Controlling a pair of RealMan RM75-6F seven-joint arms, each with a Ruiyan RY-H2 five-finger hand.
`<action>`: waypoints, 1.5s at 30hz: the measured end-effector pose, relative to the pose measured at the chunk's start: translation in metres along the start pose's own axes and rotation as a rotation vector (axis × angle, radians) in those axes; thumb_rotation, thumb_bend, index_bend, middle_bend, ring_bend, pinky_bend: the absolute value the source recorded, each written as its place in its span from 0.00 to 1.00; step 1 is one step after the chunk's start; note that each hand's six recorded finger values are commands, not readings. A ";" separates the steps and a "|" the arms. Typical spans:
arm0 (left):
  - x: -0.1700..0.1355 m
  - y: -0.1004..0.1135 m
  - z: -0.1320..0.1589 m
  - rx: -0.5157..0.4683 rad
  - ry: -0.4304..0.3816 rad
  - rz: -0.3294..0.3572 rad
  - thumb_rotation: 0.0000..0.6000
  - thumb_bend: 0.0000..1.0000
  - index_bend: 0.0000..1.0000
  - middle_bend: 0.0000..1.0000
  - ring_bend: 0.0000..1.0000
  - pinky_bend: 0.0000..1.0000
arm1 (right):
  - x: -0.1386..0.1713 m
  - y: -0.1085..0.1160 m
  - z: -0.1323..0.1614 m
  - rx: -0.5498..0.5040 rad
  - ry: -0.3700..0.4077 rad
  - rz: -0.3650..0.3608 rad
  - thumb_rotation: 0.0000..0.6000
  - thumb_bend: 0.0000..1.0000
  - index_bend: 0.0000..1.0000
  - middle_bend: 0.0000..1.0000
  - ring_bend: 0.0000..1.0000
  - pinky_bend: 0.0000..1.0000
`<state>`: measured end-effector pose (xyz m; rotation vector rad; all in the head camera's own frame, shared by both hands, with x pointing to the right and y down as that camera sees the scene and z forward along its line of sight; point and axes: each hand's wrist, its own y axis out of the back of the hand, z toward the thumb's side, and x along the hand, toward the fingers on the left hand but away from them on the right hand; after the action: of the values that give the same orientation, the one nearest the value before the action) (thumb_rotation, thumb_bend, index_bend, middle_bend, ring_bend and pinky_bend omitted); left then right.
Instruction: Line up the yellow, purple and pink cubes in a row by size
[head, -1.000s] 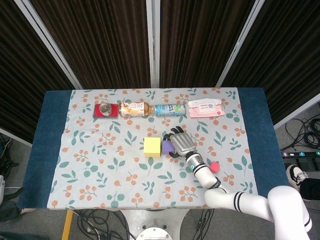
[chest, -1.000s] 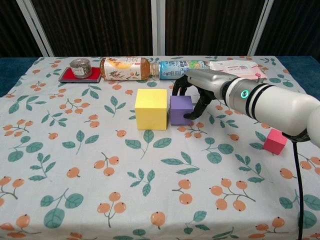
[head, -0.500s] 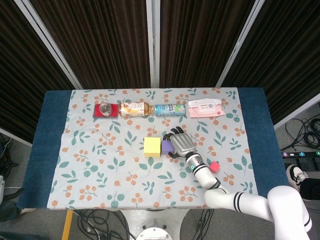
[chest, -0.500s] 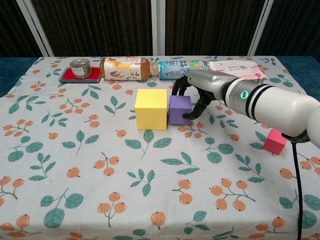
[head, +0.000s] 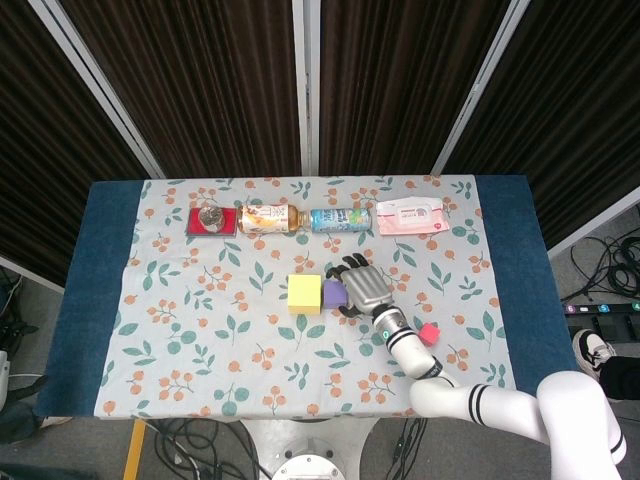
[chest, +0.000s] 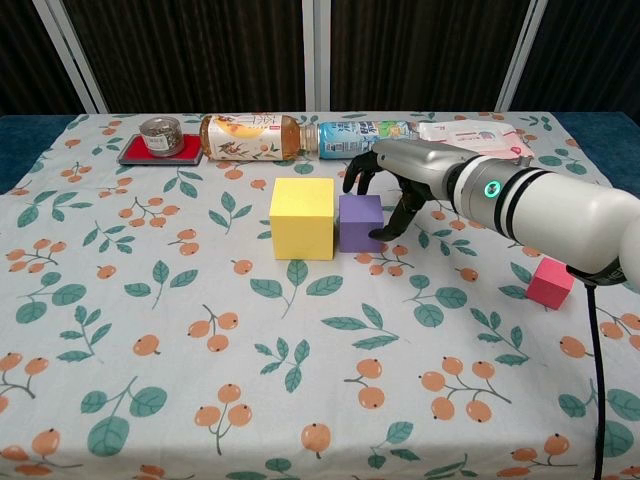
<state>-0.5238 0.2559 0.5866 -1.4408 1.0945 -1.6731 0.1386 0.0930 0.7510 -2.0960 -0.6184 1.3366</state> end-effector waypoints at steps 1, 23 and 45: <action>0.000 0.000 0.000 0.000 -0.001 0.001 1.00 0.07 0.33 0.33 0.17 0.23 | 0.001 0.002 -0.001 -0.003 0.000 -0.004 1.00 0.14 0.24 0.25 0.07 0.05; 0.000 0.005 0.007 0.005 -0.019 0.014 1.00 0.07 0.33 0.33 0.17 0.23 | 0.039 0.010 -0.038 -0.215 -0.051 0.067 1.00 0.20 0.19 0.29 0.07 0.05; 0.000 0.004 0.005 0.004 -0.012 0.009 1.00 0.07 0.33 0.33 0.17 0.23 | 0.031 -0.002 -0.021 -0.319 -0.022 0.101 1.00 0.20 0.16 0.29 0.07 0.05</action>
<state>-0.5194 0.2530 0.5832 -1.4397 1.0890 -1.6569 0.1701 0.1095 0.7393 -2.3961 -0.7884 1.3919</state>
